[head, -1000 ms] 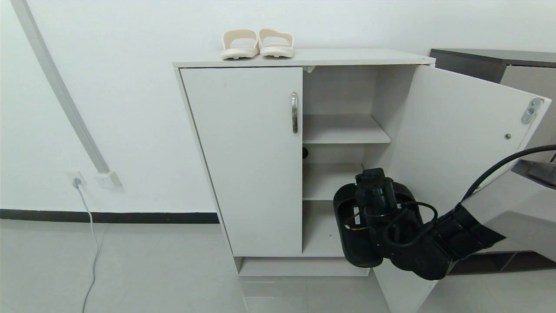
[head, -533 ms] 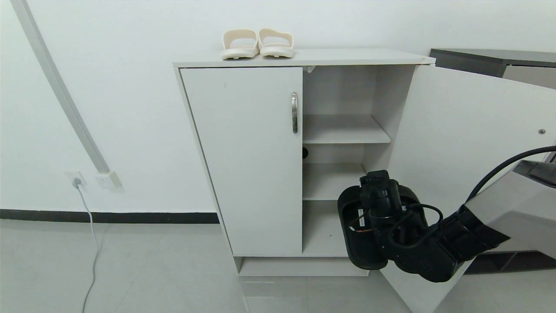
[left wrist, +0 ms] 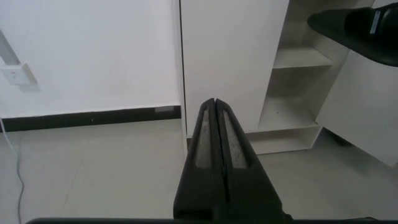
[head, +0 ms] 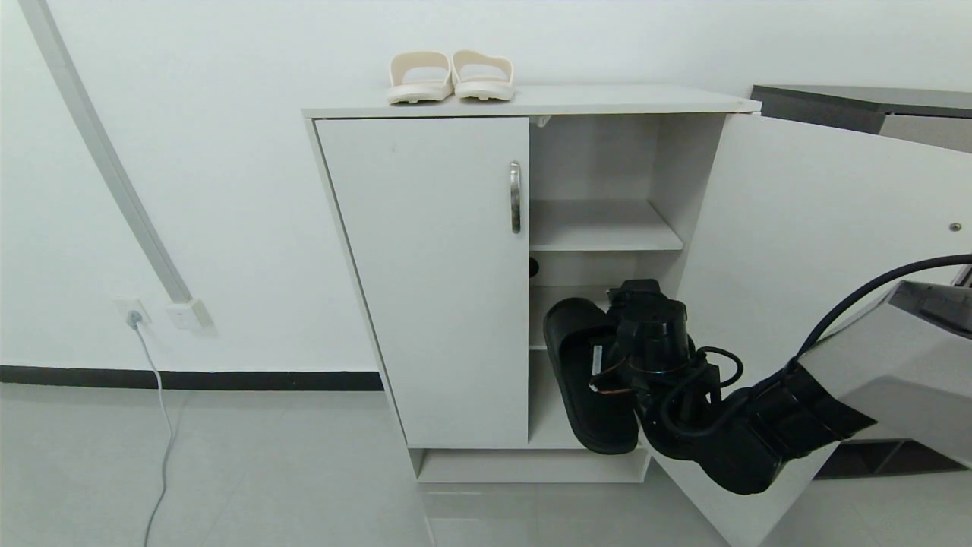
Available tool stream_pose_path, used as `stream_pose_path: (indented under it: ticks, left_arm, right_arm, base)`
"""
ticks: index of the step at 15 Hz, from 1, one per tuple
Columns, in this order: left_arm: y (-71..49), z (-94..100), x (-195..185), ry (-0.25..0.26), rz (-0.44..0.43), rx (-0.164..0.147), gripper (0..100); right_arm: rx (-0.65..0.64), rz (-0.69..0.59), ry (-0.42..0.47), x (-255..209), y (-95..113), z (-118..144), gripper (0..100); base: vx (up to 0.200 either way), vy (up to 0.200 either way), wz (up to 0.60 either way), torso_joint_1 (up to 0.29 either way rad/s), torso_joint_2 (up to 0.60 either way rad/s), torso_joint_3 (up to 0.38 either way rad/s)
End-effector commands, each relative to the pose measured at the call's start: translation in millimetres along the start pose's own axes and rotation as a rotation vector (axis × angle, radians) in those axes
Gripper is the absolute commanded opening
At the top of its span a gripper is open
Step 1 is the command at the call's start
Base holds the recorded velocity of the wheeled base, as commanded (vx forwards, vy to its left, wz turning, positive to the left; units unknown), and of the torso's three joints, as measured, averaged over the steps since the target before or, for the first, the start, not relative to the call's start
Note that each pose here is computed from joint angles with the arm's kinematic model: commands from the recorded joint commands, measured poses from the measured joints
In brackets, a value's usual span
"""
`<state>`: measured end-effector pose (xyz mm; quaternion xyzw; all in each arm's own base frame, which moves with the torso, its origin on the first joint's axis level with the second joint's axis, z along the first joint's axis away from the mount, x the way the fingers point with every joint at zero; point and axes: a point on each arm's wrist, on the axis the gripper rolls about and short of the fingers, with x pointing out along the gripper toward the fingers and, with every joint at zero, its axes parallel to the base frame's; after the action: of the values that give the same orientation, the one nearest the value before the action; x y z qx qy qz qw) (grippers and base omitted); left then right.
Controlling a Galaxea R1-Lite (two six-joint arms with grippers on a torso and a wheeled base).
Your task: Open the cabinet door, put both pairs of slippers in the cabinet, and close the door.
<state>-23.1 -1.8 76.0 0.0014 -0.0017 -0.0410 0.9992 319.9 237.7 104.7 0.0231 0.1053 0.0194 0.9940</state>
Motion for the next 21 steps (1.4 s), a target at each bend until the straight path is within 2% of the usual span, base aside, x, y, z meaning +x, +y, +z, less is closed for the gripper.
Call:
stream_pose_path:
  ticks: [1,6,11,13,16,21]
  left_arm:
    - [0.0,-0.1,0.1,0.002,-0.001,0.002,0]
    - [0.0,-0.1,0.1,0.002,-0.001,0.0,0]
    - [0.0,-0.1,0.1,0.002,-0.001,0.0,0]
    - [0.0,-0.1,0.1,0.002,0.001,0.0,0]
    - [0.0,-0.1,0.1,0.002,0.001,0.002,0]
    - [0.0,-0.1,0.1,0.002,-0.001,0.002,0]
  right_arm:
    - [-0.005,0.005,0.018,4.9,6.0,-7.7,0]
    - [-0.011,0.011,0.026,3.3,8.3,-9.8,0]
    - [-0.027,0.054,0.036,-4.9,24.1,-17.8,0]
    - [-0.03,0.074,0.051,-5.0,34.1,-28.6,0]
    - [0.015,0.072,0.061,9.0,43.7,-42.0,0]
    - [0.001,0.063,0.085,26.7,52.4,-65.5,0]
  base:
    - [0.0,-0.2,0.0,0.002,0.0,-0.002]
    - [0.0,-0.2,0.0,0.0,0.0,0.004]
    - [0.0,0.0,0.0,0.0,0.0,0.0]
    - [0.0,0.0,0.0,0.0,0.0,0.0]
    - [0.0,0.0,0.0,0.0,0.0,0.0]
    - [0.0,0.0,0.0,0.0,0.0,0.0]
